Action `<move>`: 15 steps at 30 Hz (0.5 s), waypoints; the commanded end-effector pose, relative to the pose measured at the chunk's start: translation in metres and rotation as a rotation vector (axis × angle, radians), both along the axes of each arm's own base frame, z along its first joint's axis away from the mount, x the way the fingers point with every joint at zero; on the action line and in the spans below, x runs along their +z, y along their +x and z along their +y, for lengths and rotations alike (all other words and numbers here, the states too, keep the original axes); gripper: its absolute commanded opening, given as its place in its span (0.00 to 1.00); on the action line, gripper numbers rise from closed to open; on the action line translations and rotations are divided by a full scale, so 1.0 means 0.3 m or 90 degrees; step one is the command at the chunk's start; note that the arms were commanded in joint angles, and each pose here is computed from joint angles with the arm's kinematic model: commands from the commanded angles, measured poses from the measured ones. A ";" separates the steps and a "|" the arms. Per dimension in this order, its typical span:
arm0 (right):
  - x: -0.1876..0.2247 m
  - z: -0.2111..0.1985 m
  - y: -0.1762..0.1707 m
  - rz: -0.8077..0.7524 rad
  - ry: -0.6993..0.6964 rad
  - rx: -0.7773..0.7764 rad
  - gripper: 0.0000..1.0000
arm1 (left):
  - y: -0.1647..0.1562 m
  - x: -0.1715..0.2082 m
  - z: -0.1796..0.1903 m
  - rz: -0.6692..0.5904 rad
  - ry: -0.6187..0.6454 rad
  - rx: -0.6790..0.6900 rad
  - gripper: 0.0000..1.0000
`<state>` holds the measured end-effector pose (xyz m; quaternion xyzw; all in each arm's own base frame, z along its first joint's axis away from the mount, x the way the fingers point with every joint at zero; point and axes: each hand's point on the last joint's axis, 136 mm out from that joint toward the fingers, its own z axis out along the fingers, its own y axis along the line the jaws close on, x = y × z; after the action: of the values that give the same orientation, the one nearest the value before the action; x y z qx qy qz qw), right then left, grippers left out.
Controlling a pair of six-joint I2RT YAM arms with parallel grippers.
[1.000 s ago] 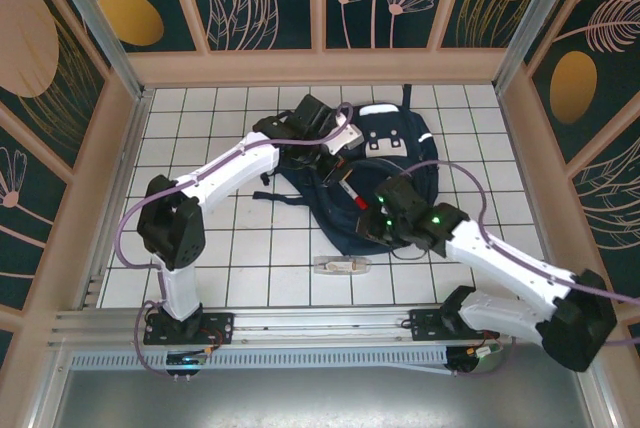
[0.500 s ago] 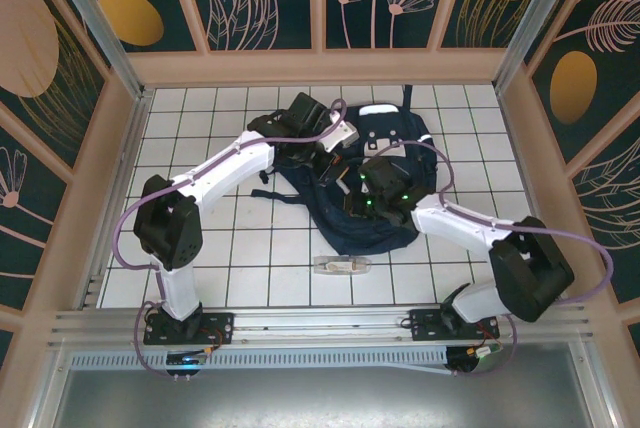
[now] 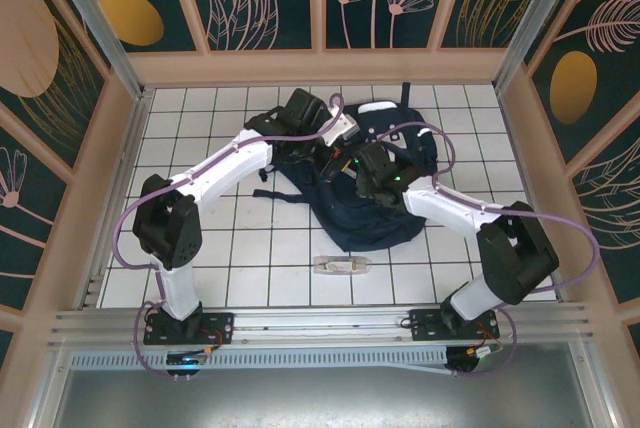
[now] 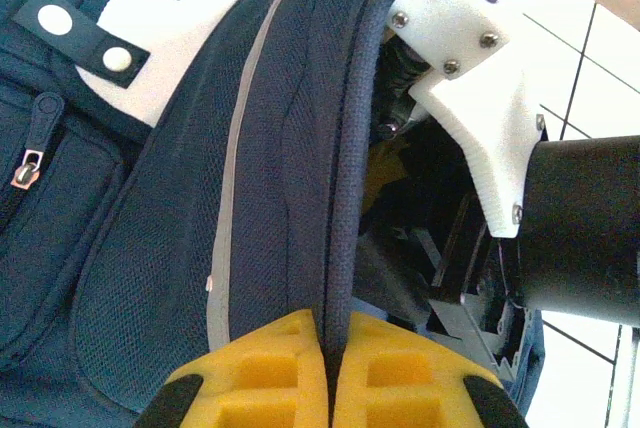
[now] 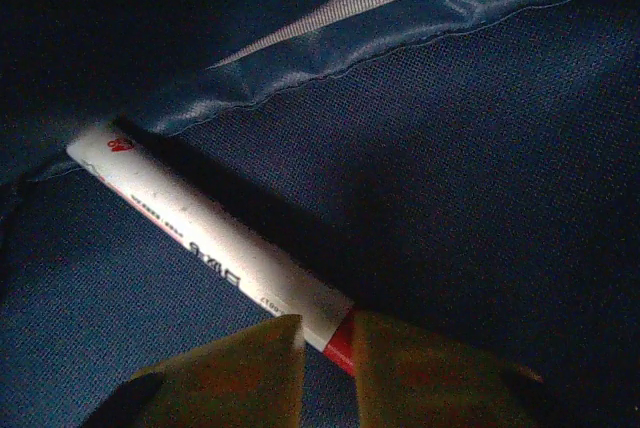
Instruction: Pack books, pencil case, and school supplies into a backpack
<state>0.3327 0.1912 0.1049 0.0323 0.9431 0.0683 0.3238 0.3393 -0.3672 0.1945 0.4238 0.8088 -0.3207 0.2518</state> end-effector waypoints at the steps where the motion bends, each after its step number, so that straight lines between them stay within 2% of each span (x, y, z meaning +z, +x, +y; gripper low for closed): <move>1: 0.173 -0.103 0.030 -0.111 -0.015 -0.049 0.26 | -0.050 0.014 0.049 0.026 0.004 -0.020 0.00; 3: 0.180 -0.062 -0.025 -0.094 0.034 0.024 0.27 | -0.040 0.015 0.055 0.024 0.004 -0.016 0.00; 5: 0.169 0.019 -0.098 -0.035 0.116 0.123 0.29 | -0.031 0.021 0.060 0.023 0.001 -0.013 0.00; 6: 0.164 0.032 -0.115 -0.021 0.129 0.134 0.29 | -0.028 0.027 0.060 0.021 -0.002 -0.013 0.00; 8: 0.141 0.042 -0.128 0.009 0.151 0.119 0.25 | -0.026 0.040 0.056 0.025 -0.011 -0.013 0.00; 13: 0.115 0.103 -0.107 0.023 0.238 0.061 0.00 | -0.027 0.056 0.042 0.044 -0.030 -0.013 0.00; 15: 0.088 0.076 -0.069 0.004 0.212 0.014 0.00 | -0.030 0.058 0.038 0.048 -0.034 -0.015 0.00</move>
<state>0.2901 0.2120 0.1262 0.0188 0.9371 0.2177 0.2721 0.3335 -0.3585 0.1958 0.4193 0.8084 -0.3435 0.2295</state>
